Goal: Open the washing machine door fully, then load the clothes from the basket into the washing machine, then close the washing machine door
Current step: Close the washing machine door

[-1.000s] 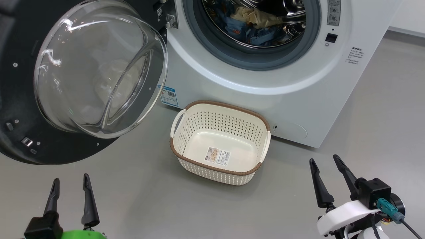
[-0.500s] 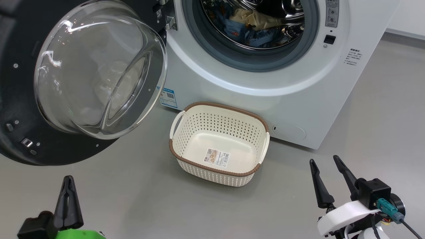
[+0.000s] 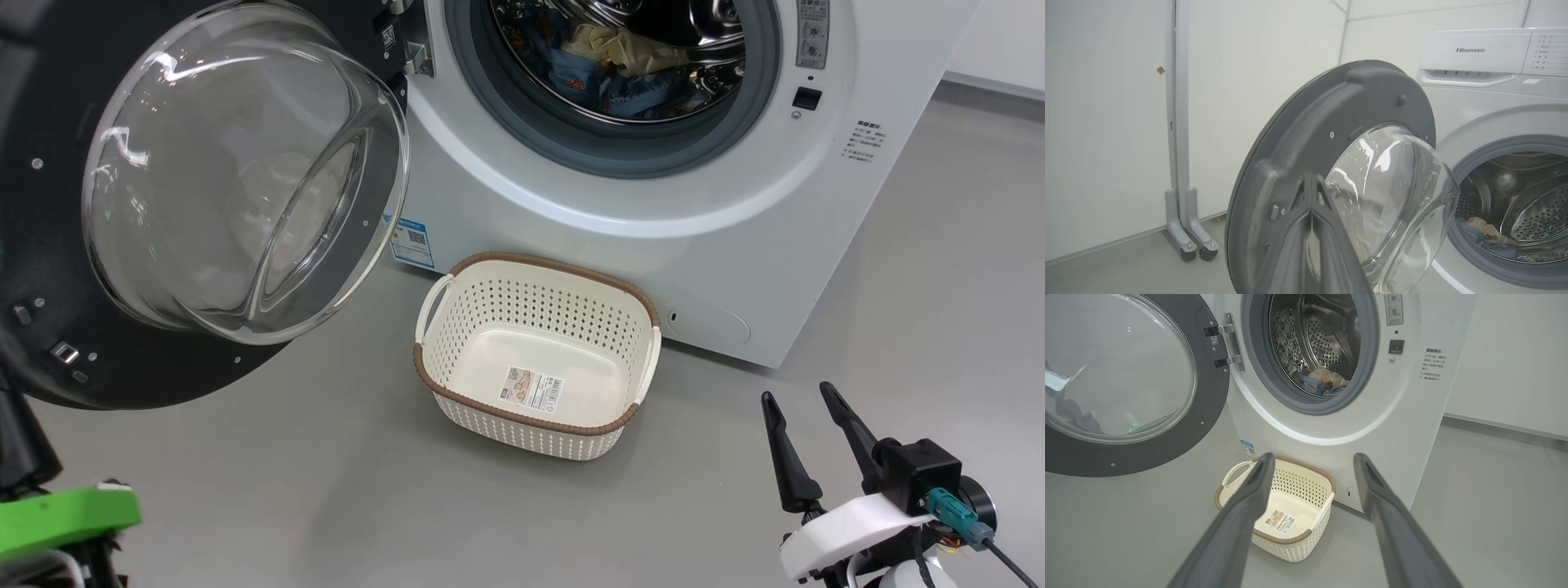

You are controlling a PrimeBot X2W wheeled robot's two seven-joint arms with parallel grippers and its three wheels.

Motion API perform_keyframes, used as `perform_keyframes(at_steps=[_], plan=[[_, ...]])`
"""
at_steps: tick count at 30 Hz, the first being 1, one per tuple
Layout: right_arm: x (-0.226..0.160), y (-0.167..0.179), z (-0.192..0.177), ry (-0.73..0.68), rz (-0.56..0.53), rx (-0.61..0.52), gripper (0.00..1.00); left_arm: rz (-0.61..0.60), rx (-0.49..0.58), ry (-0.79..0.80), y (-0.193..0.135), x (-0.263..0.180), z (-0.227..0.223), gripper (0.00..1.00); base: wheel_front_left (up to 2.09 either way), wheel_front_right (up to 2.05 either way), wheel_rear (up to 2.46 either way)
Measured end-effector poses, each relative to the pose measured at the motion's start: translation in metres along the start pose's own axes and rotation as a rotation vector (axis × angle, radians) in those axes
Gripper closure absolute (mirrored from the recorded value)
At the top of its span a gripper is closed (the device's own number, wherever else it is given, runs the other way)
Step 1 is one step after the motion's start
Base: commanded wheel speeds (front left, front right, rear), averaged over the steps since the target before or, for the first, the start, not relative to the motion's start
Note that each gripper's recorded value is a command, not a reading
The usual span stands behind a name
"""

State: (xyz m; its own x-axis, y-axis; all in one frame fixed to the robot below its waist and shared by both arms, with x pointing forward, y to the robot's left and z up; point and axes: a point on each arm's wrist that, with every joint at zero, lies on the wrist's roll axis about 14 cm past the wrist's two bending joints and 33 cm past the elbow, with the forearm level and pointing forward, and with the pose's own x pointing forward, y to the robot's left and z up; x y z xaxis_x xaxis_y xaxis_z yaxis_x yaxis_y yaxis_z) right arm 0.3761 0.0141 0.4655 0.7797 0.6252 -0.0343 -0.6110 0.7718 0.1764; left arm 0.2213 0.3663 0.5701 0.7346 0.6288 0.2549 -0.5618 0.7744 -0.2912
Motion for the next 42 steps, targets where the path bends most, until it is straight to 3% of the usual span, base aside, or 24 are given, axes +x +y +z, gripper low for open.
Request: perform_keyframes(at_steps=[13, 19, 27, 37, 42], plan=[[0.000, -0.001, -0.004, 0.008, -0.003, 0.009, 0.00, -0.004, -0.056, -0.180, 0.015, 0.039, 0.055, 1.00, 0.00, 0.00, 0.00], [0.001, -0.004, -0.006, 0.012, -0.007, 0.016, 0.00, 0.084, -0.248, -0.244, 0.039, 0.059, 0.070, 1.00, 0.00, 0.00, 0.00], [0.000, -0.011, -0.010, 0.021, -0.023, 0.021, 0.00, 0.207, -0.583, -0.188, 0.068, 0.079, 0.049, 1.00, 0.00, 0.00, 0.00], [0.001, -0.022, -0.016, 0.032, -0.040, 0.027, 0.00, 0.294, -0.834, -0.106, 0.098, 0.099, 0.030, 1.00, 0.00, 0.00, 0.00], [0.003, -0.027, -0.017, 0.035, -0.045, 0.024, 0.00, 0.279, -0.892, -0.037, 0.094, 0.111, 0.021, 1.00, 0.00, 0.00, 0.00]])
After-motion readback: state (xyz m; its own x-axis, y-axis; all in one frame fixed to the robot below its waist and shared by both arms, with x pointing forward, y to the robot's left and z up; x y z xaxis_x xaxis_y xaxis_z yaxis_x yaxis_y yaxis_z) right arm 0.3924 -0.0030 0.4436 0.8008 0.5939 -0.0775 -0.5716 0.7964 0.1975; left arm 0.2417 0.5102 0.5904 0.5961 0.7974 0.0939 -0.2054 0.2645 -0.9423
